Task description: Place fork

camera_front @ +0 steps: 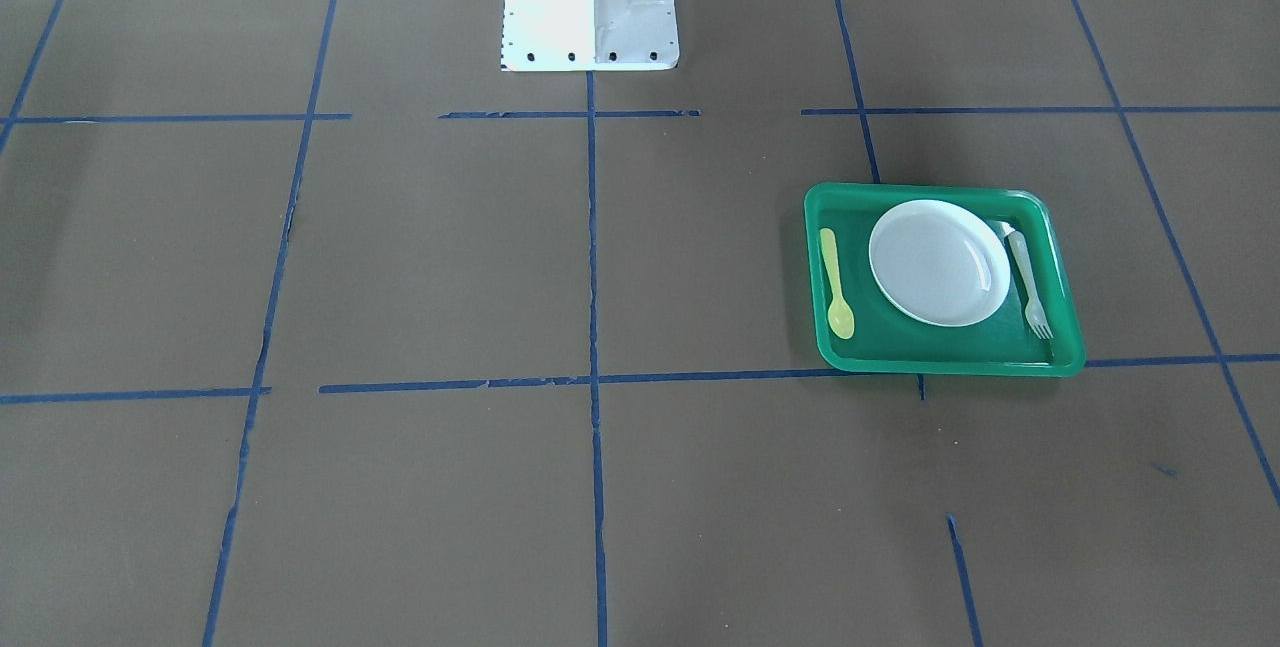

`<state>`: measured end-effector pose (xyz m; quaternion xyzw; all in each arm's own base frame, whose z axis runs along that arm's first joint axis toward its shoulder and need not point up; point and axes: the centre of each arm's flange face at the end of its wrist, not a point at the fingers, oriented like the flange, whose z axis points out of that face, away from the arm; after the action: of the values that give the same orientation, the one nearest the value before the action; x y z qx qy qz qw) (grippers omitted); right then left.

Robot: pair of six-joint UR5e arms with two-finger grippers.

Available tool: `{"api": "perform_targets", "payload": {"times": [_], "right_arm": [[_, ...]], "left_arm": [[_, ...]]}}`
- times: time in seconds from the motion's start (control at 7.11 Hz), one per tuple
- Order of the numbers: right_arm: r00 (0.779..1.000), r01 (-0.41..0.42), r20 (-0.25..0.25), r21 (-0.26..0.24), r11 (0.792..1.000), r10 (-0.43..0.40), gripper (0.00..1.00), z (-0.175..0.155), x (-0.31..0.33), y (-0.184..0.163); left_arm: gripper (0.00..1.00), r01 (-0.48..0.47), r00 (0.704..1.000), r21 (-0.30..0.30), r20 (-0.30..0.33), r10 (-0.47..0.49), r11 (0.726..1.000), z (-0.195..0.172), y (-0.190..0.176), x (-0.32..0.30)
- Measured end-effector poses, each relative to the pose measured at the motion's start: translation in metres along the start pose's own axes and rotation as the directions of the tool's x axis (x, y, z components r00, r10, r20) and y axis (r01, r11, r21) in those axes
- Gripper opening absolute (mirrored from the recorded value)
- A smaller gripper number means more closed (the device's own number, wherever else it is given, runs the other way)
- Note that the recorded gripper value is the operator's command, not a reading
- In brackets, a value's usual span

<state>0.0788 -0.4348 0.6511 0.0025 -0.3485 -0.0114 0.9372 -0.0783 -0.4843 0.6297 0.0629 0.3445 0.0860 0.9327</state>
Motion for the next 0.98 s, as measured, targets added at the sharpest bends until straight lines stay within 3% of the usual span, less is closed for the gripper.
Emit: {"api": "perform_targets", "payload": {"times": [0.28, 0.98], "right_arm": [[1.000, 0.000, 0.000, 0.000, 1.000, 0.000, 1.00, 0.000, 0.000, 0.000], [1.000, 0.000, 0.000, 0.000, 1.000, 0.000, 1.00, 0.000, 0.000, 0.000]], "left_arm": [[1.00, 0.031, 0.999, -0.033, -0.008, -0.032, 0.999, 0.012, 0.029, -0.018], [1.00, 0.049, 0.999, -0.041, -0.010, -0.049, 0.998, 0.014, 0.034, -0.023]]}}
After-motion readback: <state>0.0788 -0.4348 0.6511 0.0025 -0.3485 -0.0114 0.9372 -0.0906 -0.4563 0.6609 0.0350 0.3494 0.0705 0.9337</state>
